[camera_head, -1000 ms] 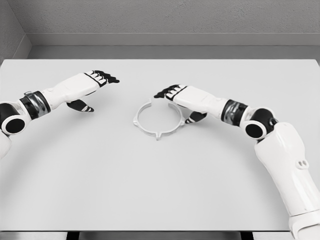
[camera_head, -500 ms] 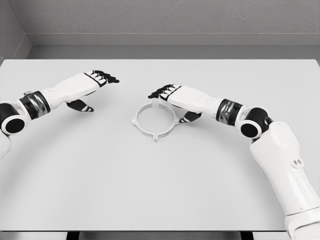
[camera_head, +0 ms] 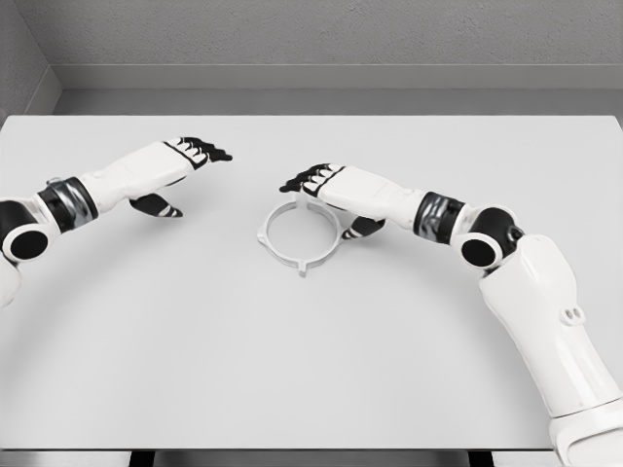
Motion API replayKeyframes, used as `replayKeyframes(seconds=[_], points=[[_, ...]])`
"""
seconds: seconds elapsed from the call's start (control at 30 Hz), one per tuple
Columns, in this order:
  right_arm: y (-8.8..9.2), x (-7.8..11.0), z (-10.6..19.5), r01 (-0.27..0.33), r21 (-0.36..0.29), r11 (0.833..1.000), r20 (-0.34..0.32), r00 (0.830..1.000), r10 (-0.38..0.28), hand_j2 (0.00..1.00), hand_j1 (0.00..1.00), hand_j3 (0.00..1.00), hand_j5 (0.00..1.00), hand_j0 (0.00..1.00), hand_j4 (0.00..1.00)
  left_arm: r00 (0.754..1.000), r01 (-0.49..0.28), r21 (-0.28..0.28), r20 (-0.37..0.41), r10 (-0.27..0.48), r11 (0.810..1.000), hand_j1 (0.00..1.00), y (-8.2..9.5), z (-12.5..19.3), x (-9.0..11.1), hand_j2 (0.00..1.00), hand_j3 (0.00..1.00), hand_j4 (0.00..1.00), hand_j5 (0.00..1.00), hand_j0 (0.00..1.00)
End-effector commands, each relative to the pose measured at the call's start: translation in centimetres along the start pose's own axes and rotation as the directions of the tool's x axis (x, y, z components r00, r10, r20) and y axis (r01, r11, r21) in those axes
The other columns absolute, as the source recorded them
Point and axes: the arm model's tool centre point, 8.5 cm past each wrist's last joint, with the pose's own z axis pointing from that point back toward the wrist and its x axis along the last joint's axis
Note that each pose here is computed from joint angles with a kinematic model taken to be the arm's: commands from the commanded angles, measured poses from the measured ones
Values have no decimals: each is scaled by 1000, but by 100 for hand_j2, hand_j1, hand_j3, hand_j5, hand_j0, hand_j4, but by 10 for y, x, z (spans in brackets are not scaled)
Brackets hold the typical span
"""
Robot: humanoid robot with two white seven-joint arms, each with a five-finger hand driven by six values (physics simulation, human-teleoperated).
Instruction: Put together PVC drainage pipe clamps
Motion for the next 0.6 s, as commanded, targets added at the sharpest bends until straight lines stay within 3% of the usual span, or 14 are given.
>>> replayKeyframes(seconds=[0.0, 0.2, 0.37, 0.57], points=[[-1, 1, -2, 8, -6, 1000, 4, 1000, -8, 100, 100, 100, 100, 100, 100, 1000, -5, 5, -1, 5, 1000, 100, 1, 0, 0, 100, 100, 100, 100, 100], [-2, 0, 0, 6, -10, 1000, 0, 1000, -6, 100, 100, 100, 100, 100, 100, 999, -13, 22, -40, 14, 1000, 100, 6, 12, -13, 100, 100, 100, 100, 100], [1, -2, 4, 12, -7, 1000, -7, 1000, -12, 100, 100, 100, 100, 100, 100, 993, 6, 22, -116, -3, 1000, 100, 17, 41, -39, 100, 100, 100, 100, 100], [5, -10, 14, 9, 9, 1000, -30, 1000, -9, 100, 100, 100, 100, 100, 100, 991, 1, 31, -133, 3, 1000, 100, 19, 44, -44, 100, 100, 100, 100, 100]])
